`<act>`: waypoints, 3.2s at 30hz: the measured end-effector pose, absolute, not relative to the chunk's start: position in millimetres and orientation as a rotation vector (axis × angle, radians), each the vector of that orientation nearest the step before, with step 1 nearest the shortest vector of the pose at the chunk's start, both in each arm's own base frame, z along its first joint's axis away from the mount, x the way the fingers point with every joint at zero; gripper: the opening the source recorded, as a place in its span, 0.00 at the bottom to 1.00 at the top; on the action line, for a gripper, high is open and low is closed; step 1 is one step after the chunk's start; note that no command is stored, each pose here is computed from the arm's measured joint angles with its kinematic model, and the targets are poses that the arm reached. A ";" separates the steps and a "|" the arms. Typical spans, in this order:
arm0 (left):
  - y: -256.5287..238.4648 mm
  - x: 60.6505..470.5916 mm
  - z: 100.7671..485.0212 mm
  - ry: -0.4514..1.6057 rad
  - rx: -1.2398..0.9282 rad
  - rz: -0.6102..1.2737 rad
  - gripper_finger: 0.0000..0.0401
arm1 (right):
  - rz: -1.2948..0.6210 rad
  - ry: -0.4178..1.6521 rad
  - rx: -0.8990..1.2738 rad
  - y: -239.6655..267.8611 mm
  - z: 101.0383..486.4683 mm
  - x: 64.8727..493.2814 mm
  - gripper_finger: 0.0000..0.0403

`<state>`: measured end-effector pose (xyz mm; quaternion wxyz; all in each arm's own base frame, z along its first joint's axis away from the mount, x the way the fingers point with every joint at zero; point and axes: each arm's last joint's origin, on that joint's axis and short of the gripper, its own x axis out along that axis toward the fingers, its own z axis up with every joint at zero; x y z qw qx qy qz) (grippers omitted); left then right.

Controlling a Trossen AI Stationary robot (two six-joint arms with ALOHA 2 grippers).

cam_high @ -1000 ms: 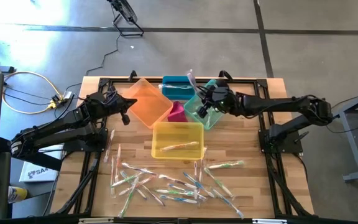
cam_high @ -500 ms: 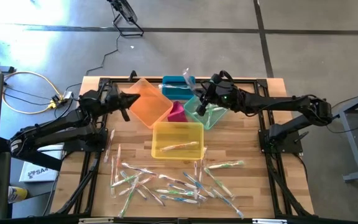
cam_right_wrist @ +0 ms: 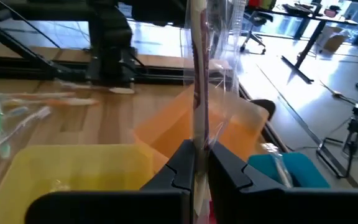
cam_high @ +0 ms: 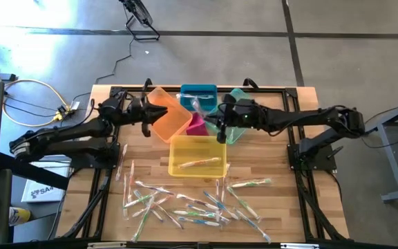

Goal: Pick & Place Toothbrushes
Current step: Put the purple toothbrush into the orange bin

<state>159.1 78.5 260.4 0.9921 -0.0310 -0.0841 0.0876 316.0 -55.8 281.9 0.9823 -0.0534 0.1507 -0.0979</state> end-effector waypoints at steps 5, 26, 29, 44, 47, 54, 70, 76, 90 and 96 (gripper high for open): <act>78.5 166.8 264.4 -0.242 0.022 0.035 0.29 | -0.186 0.230 -0.067 -50.6 275.9 330.0 0.04; 78.2 225.2 263.6 -0.196 -0.041 -0.062 0.32 | -0.163 0.191 -0.065 -42.5 257.6 349.6 0.04; 79.3 235.3 263.8 -0.184 -0.047 -0.079 0.32 | -0.162 0.195 -0.065 -42.5 257.2 349.6 0.04; 77.1 266.0 267.6 -0.163 -0.053 -0.144 0.32 | -0.163 0.201 -0.065 -42.6 256.9 349.2 0.04; 76.6 266.6 267.1 -0.157 -0.044 -0.145 0.32 | -0.161 0.203 -0.065 -42.4 256.8 349.2 0.04; 76.7 266.9 266.0 -0.146 -0.046 -0.145 0.32 | -0.163 0.207 -0.065 -42.6 256.3 349.0 0.04; 76.9 266.8 266.1 -0.147 -0.049 -0.138 0.19 | -0.159 0.204 -0.065 -42.6 256.7 349.1 0.04; 77.1 266.8 266.1 -0.148 -0.045 -0.135 0.09 | -0.156 0.204 -0.062 -42.4 256.6 349.1 0.04; 77.3 267.2 264.1 -0.130 -0.056 -0.129 0.06 | -0.148 0.213 -0.069 -41.7 255.7 349.1 0.20; 77.0 267.4 262.6 -0.114 -0.062 -0.139 0.06 | -0.150 0.205 -0.072 -37.6 259.9 347.1 0.35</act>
